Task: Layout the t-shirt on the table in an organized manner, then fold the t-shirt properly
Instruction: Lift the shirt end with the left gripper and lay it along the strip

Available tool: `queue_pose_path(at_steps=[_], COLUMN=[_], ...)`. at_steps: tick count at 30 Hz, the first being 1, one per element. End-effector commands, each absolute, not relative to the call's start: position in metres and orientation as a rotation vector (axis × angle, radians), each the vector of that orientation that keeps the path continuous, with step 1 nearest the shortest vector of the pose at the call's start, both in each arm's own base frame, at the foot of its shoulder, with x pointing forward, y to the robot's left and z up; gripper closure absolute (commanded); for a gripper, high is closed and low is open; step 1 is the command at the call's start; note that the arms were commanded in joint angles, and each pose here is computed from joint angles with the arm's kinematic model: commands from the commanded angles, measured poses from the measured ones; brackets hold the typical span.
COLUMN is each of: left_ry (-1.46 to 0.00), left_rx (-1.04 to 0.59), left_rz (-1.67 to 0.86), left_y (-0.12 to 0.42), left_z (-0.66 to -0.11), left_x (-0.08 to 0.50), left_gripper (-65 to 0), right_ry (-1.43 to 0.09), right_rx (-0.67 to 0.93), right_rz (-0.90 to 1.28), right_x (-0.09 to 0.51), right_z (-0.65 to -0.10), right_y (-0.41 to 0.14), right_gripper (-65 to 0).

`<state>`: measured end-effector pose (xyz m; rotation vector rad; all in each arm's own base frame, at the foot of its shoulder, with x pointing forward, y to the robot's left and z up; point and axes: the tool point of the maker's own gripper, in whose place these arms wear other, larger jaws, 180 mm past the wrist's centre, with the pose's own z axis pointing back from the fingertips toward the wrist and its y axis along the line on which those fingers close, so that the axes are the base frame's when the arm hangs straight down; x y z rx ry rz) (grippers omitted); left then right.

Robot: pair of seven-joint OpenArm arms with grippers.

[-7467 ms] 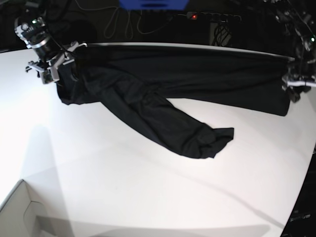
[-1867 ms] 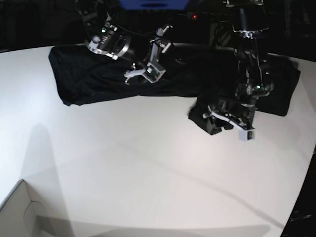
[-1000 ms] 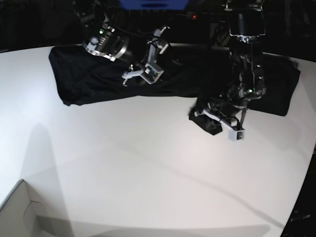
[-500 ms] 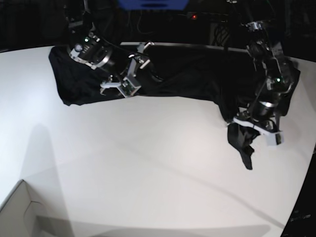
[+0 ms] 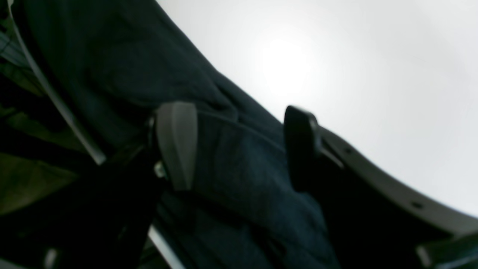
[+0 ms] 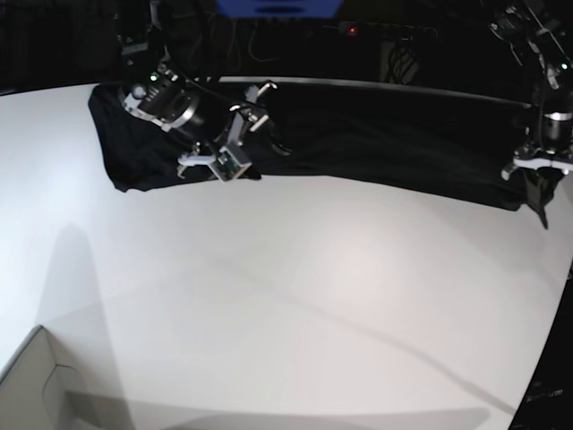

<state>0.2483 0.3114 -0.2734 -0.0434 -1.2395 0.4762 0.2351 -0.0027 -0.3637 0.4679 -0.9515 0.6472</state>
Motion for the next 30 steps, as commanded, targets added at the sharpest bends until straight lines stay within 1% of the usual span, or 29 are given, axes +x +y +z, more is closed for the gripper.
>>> queue_pose_path(at_steps=[1, 4, 7, 18, 20, 22, 24, 27, 29, 30], left_ry=[-1.272, -1.228, -1.180, -1.092, -1.070, -1.059, -1.047, -1.037, -1.038, -1.039], left_rx=[-0.044, -0.045, -0.057, -0.079, -0.080, -0.084, -0.074, -0.068, -0.056, -0.051], left_rz=[0.487, 0.565, 0.607, 0.669, 0.677, 0.684, 0.682, 0.675, 0.663, 0.655], left_y=[0.318, 0.334, 0.339, 0.341, 0.341, 0.340, 0.341, 0.340, 0.340, 0.339], left_z=[-0.267, -0.288, -0.310, -0.345, -0.352, -0.356, -0.358, -0.359, -0.355, -0.353], left_x=[0.248, 0.238, 0.233, 0.223, 0.219, 0.217, 0.212, 0.204, 0.200, 0.199], left_gripper=[-0.1, -0.1, -0.1, -0.1, -1.1, -6.4, -14.5, -29.3, -35.5, -37.4], right_ry=[-1.001, -1.001, -1.001, -0.991, -0.991, -0.991, -0.991, -0.990, -0.990, -0.990], right_rx=[0.496, 0.498, 0.498, 0.489, 0.489, 0.489, 0.489, 0.486, 0.486, 0.486], right_rz=[0.642, 0.644, 0.644, 0.644, 0.644, 0.644, 0.644, 0.646, 0.646, 0.646], right_x=[0.240, 0.239, 0.239, 0.237, 0.237, 0.237, 0.237, 0.237, 0.237, 0.237], right_z=[-0.351, -0.351, -0.351, -0.354, -0.354, -0.354, -0.354, -0.354, -0.354, -0.354], right_y=[0.002, 0.003, 0.003, -0.001, -0.001, -0.001, -0.001, -0.001, -0.001, -0.001], right_gripper=[-37.0, -37.0, -37.0, -37.0, -37.0, -37.0, -37.0, -37.0, -37.0, -37.0])
